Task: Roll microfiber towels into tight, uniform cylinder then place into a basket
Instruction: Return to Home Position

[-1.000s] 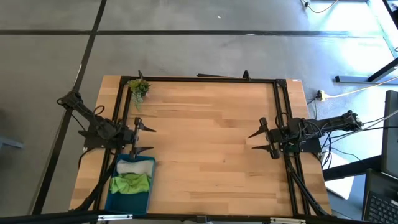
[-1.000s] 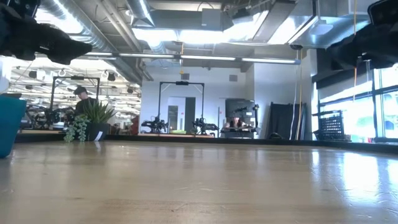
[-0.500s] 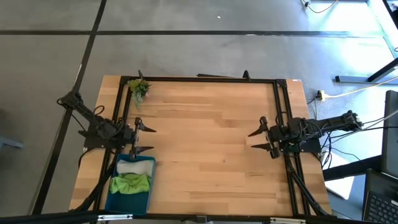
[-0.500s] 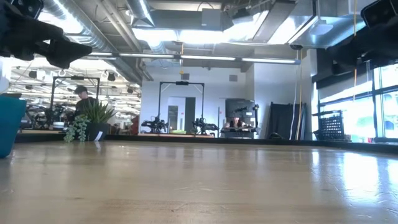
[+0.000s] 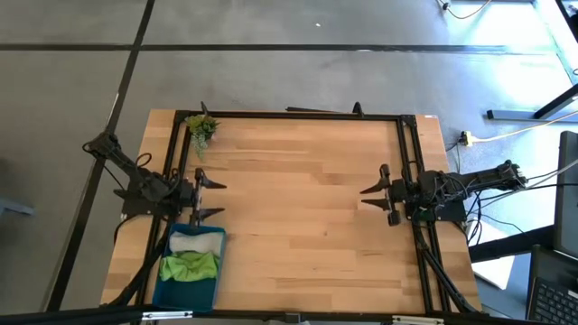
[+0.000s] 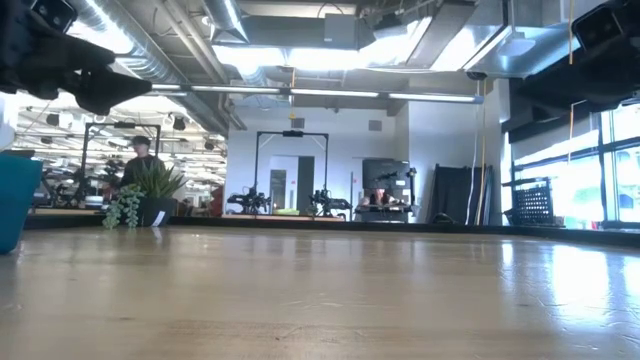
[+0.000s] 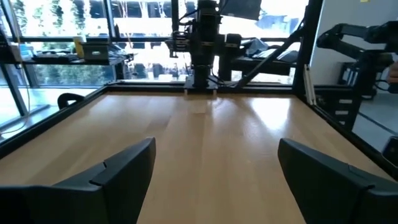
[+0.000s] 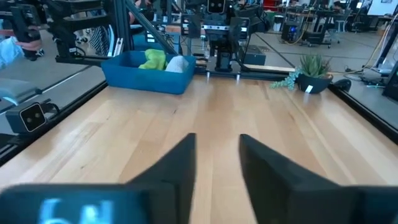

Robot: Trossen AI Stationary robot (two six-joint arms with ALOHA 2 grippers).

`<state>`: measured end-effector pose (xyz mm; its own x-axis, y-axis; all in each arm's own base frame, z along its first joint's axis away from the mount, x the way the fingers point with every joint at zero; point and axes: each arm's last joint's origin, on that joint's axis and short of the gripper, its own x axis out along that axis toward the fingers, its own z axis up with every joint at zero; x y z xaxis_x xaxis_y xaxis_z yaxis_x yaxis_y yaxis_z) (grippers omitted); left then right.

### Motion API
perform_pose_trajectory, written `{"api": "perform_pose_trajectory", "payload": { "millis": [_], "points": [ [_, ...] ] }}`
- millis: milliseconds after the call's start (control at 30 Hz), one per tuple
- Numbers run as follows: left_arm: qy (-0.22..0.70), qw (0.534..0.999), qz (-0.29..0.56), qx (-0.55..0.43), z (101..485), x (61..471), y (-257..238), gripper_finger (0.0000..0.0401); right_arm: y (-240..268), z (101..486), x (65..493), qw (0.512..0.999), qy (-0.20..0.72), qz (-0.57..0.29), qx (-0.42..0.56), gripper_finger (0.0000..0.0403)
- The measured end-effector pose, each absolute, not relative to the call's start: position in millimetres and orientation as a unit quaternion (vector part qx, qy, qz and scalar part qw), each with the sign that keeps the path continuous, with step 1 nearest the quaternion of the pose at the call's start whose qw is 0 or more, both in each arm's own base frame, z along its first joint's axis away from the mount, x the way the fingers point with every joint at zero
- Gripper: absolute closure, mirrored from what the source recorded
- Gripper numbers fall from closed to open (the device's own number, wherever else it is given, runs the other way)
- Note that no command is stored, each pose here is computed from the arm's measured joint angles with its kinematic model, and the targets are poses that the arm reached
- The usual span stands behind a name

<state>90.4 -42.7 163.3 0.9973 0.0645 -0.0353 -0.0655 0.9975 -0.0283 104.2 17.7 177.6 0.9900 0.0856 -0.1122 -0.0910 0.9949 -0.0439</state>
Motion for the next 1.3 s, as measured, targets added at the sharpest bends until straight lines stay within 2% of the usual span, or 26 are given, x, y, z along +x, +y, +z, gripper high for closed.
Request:
{"api": "perform_pose_trajectory", "payload": {
  "millis": [200, 267, 500, 700, 933, 1300],
  "points": [
    [0.017, 1.000, 0.020, -0.012, 163.4, 90.5, -43.4, 0.0072, 17.7, 177.6, 104.2, 0.997, 0.054, 0.045, -0.037, 0.0369],
    [0.018, 1.000, 0.020, -0.012, 163.4, 90.5, -43.4, 0.0071, 17.7, 177.8, 104.2, 0.997, 0.054, 0.045, -0.039, 0.0393],
    [0.014, 0.999, 0.021, -0.024, 164.0, 90.5, -43.3, 0.0074, 17.6, 178.1, 104.2, 0.995, 0.050, 0.045, -0.077, 0.0391],
    [0.008, 0.996, 0.077, -0.042, 164.8, 90.2, -40.1, 0.0085, 17.7, 178.8, 104.3, 0.994, 0.046, 0.045, -0.086, 0.0396],
    [0.006, 0.992, 0.122, -0.040, 164.5, 89.7, -37.6, 0.0151, 17.7, 178.8, 104.3, 0.995, 0.047, 0.045, -0.081, 0.0393],
    [0.015, 0.988, 0.152, -0.025, 162.2, 89.1, -35.8, 0.0303, 17.7, 177.7, 104.1, 0.992, 0.052, 0.048, -0.105, 0.0387]
  ]
}}
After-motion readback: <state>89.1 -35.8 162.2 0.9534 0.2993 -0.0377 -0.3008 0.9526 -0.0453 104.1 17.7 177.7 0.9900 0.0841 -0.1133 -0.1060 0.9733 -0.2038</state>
